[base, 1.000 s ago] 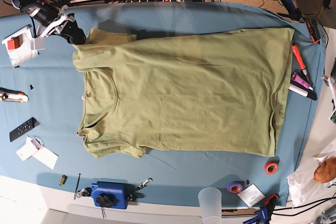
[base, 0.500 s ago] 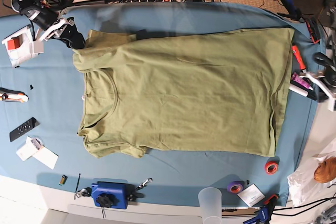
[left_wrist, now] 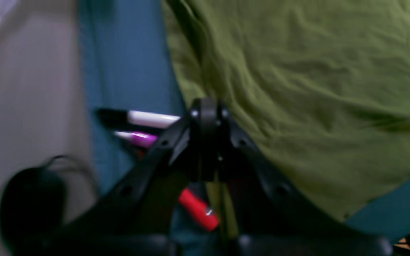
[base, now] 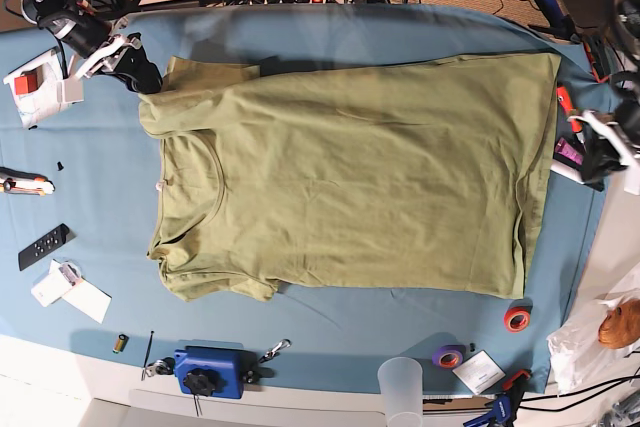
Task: Layout the t-shirt on the table in an organized manner, then fold the t-shirt properly
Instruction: 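Adjust the right gripper's grip on the shirt corner near the collar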
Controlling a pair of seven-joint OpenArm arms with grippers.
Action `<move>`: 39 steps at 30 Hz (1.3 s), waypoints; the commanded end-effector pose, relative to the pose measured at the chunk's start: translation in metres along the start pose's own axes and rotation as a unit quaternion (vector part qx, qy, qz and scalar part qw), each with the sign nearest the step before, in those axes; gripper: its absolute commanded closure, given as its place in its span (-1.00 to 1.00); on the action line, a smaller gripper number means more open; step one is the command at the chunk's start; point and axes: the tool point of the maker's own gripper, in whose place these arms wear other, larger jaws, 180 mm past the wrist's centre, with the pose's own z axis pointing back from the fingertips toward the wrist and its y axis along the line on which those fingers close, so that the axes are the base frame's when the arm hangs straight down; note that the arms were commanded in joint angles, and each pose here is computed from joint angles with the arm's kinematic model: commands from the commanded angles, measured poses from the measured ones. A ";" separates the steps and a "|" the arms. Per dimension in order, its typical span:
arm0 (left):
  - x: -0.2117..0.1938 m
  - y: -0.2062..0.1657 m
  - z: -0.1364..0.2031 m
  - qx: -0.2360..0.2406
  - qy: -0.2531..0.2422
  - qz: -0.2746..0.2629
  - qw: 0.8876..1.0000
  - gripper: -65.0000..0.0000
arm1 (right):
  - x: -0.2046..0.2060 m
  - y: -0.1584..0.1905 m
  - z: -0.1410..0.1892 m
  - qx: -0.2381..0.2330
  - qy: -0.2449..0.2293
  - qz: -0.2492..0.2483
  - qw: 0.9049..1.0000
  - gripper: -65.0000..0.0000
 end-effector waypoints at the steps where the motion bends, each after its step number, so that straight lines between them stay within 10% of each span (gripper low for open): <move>1: 0.011 0.009 0.011 0.010 -0.009 -0.007 1.000 1.00 | 0.013 0.002 0.005 0.005 -0.019 0.012 1.000 0.50; 9: -0.002 0.043 0.063 0.049 -0.011 0.040 0.998 1.00 | 0.001 0.001 0.009 0.000 -0.006 0.004 1.000 0.49; 14: -0.024 0.044 0.072 0.054 0.021 0.046 0.997 1.00 | -0.001 0.001 0.009 0.002 -0.006 0.000 1.000 1.00; 20: -0.034 0.040 0.073 0.053 0.025 0.057 0.997 1.00 | 0.011 0.025 0.016 0.068 -0.055 -0.023 0.996 1.00; 37: -0.034 0.040 0.073 0.052 0.025 0.058 0.997 1.00 | -0.022 0.019 0.029 0.049 -0.015 -0.047 0.998 1.00; 39: -0.034 0.040 0.073 0.052 0.025 0.058 0.997 1.00 | -0.021 0.019 0.029 0.049 -0.016 -0.046 0.998 0.74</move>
